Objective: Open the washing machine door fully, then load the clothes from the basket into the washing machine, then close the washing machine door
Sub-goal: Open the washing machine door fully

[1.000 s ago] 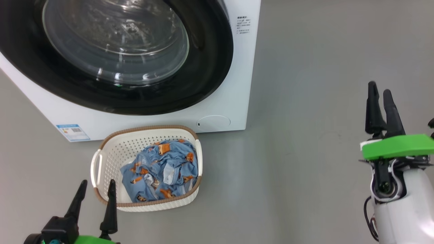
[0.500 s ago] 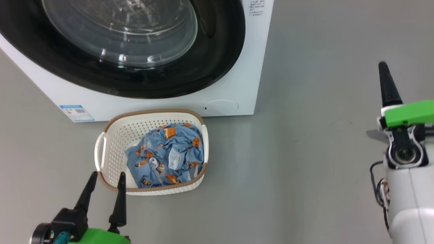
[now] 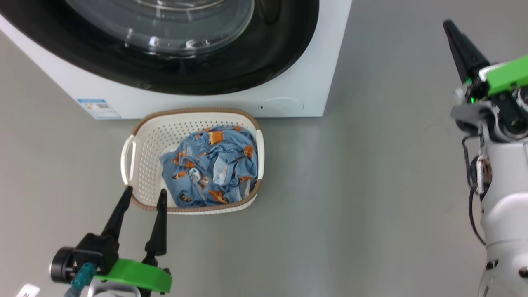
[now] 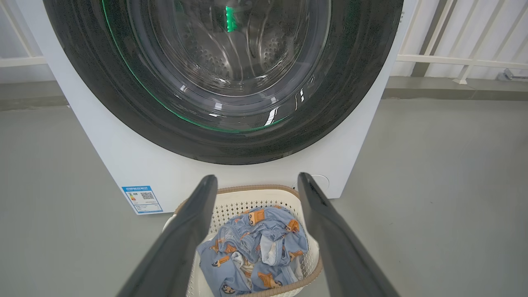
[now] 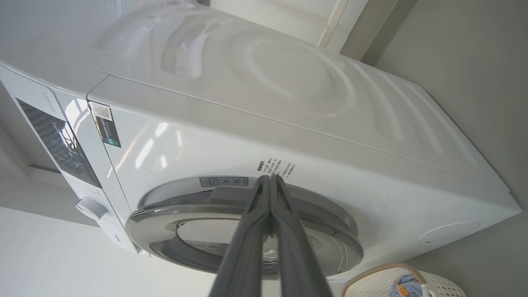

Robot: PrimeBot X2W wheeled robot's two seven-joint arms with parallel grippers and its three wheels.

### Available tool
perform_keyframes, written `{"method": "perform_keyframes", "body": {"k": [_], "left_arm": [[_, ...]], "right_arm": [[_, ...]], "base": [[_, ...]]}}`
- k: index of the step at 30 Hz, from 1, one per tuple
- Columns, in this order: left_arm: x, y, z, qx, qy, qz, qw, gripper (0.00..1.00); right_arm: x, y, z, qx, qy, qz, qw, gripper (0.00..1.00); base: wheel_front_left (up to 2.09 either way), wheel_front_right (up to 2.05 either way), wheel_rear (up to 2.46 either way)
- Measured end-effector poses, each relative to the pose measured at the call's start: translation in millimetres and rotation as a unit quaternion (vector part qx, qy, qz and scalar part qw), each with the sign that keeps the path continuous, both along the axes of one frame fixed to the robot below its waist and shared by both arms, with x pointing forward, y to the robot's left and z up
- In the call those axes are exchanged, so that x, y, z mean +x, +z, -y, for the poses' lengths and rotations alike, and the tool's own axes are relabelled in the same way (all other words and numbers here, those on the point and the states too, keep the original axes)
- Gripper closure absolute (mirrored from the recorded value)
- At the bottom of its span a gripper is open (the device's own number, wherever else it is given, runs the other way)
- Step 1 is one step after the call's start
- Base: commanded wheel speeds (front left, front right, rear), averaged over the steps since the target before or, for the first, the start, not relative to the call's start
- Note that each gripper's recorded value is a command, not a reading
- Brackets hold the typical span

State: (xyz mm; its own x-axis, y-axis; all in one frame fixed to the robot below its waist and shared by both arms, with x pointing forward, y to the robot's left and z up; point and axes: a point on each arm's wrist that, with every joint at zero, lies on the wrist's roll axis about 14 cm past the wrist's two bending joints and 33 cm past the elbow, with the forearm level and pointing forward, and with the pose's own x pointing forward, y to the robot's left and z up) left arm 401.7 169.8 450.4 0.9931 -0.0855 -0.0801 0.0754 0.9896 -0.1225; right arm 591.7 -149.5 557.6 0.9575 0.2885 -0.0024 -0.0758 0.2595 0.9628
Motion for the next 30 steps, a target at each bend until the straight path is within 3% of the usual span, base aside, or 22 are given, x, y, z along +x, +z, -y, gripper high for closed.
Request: {"method": "perform_keyframes", "body": {"k": [13,20,30], "left_arm": [[17,-4,0,-0.008,0.002,-0.001,1.000,0.00],[19,-8,-10,-0.024,0.021,-0.007,0.999,0.00],[26,-7,-15,-0.031,0.028,-0.004,0.999,0.00]], "right_arm": [[45,0,-60,0.016,0.130,-0.023,0.991,1.00],[74,10,-81,0.015,0.143,-0.011,0.990,1.00],[88,-10,-126,0.003,0.186,-0.030,0.982,1.00]], "base": [[0.00,0.00,0.00],[0.00,0.00,0.00],[0.00,0.00,0.00]]}}
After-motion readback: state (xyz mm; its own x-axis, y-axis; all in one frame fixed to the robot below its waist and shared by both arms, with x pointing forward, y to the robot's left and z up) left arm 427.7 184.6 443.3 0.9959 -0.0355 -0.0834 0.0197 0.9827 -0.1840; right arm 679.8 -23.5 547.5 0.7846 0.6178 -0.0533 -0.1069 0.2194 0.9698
